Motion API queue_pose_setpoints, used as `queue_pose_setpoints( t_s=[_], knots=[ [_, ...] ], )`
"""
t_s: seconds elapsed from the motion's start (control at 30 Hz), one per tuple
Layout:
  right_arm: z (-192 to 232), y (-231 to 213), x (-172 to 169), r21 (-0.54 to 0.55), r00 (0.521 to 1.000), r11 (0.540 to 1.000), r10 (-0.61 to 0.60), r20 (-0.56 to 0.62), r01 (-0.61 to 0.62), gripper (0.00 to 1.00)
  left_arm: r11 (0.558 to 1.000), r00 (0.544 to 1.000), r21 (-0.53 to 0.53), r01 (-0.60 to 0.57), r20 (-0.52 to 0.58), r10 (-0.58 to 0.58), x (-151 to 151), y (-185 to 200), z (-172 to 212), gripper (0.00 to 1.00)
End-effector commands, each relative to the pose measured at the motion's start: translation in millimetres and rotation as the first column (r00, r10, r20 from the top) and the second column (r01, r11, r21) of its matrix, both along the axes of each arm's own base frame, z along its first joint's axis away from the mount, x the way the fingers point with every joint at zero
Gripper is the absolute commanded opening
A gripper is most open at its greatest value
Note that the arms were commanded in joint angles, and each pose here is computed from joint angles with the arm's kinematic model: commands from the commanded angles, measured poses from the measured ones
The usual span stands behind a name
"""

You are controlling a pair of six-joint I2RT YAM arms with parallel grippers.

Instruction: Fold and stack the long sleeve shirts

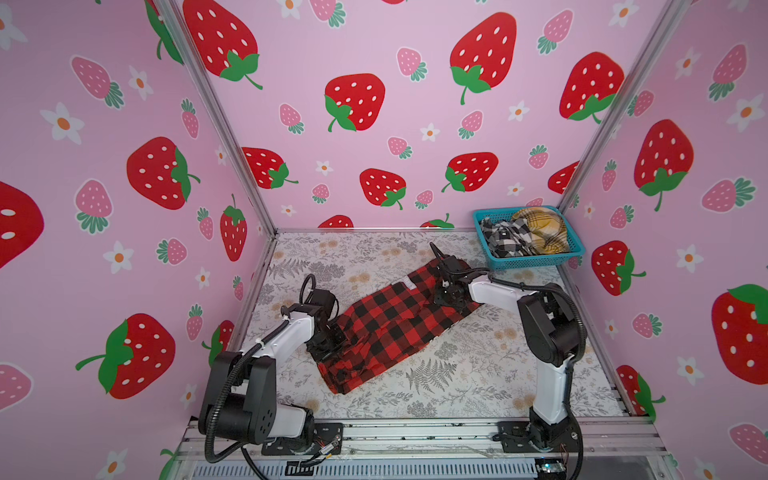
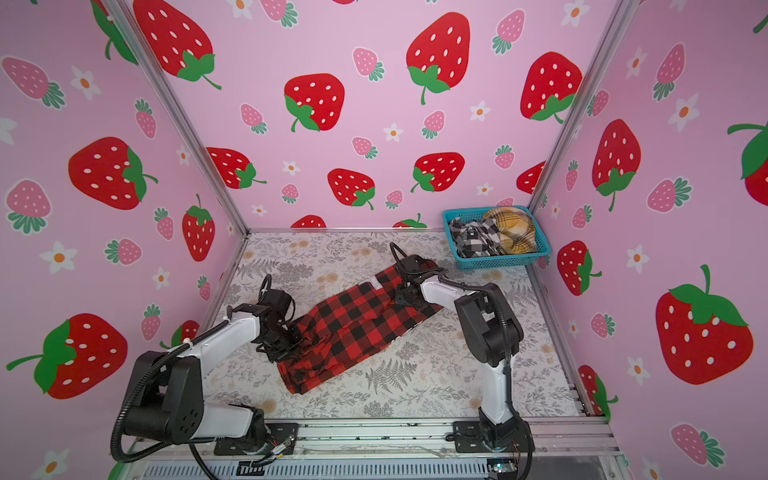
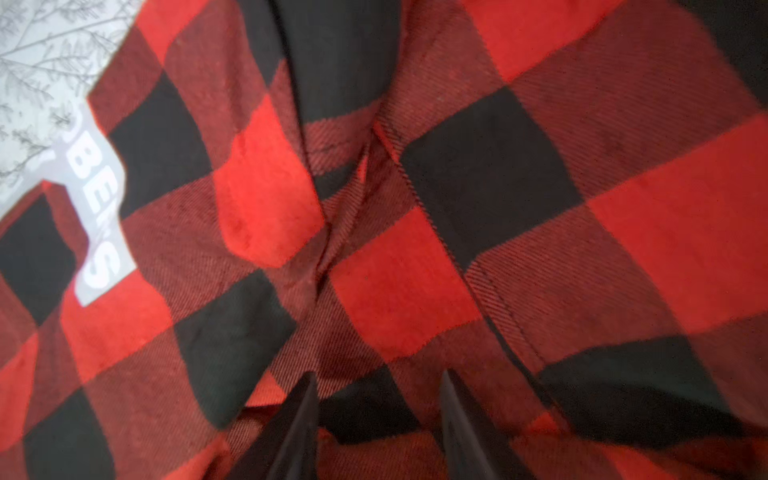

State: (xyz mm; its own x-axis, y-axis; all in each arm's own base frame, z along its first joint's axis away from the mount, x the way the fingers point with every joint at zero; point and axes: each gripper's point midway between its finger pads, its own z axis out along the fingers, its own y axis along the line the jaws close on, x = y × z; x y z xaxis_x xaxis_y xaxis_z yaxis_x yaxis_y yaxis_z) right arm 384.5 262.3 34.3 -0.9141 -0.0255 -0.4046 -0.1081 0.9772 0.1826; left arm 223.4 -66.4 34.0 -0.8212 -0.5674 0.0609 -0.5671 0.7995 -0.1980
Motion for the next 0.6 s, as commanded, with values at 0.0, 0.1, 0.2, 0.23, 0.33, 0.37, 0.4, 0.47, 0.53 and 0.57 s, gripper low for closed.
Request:
queue_pose_setpoints(
  t_s=[0.0,0.1,0.2,0.23,0.33,0.37,0.4,0.47,0.53,0.57],
  knots=[
    [42.4,-5.5,23.7,-0.057,0.996,0.998,-0.026,0.084,0.031,0.61,1.000,1.000,-0.014,0.012,-0.001,-0.012,-5.2,-2.7,8.9,0.19],
    [52.6,-4.3,50.6,-0.138,0.992,0.989,-0.026,0.121,0.043,0.68,1.000,1.000,0.016,0.019,0.024,-0.019,-0.2,2.6,21.0,0.43],
    [44.6,1.9,75.7,-0.213,0.993,0.976,-0.010,0.118,0.035,0.71,0.999,0.999,0.040,0.024,0.045,-0.026,6.5,7.3,29.7,0.58],
    [41.7,5.4,83.5,-0.229,0.993,0.973,-0.004,0.118,0.031,0.71,0.997,0.998,0.071,0.025,0.049,-0.028,9.1,12.5,30.0,0.59],
    [33.6,10.4,101.9,-0.281,0.993,0.959,-0.004,0.115,0.036,0.70,0.996,0.999,0.084,0.029,0.037,-0.033,13.6,15.3,24.7,0.60],
    [31.7,11.4,106.7,-0.290,0.993,0.956,-0.007,0.117,0.041,0.70,0.996,0.999,0.085,0.030,0.031,-0.033,14.4,15.9,21.7,0.59],
    [30.6,13.4,111.0,-0.297,0.993,0.954,-0.007,0.120,0.043,0.68,0.996,0.999,0.087,0.032,0.020,-0.034,14.3,16.4,17.5,0.59],
    [27.9,13.7,117.1,-0.314,0.993,0.948,-0.012,0.120,0.049,0.65,0.996,0.999,0.078,0.031,0.006,-0.032,14.3,15.8,11.8,0.57],
    [25.1,15.8,120.4,-0.317,0.993,0.947,-0.011,0.118,0.048,0.62,0.997,0.999,0.072,0.035,-0.004,-0.035,14.5,14.8,6.9,0.55],
    [24.0,15.5,120.7,-0.318,0.993,0.947,-0.011,0.116,0.048,0.61,0.997,0.999,0.072,0.039,-0.008,-0.038,14.3,14.6,4.9,0.53]
  ],
)
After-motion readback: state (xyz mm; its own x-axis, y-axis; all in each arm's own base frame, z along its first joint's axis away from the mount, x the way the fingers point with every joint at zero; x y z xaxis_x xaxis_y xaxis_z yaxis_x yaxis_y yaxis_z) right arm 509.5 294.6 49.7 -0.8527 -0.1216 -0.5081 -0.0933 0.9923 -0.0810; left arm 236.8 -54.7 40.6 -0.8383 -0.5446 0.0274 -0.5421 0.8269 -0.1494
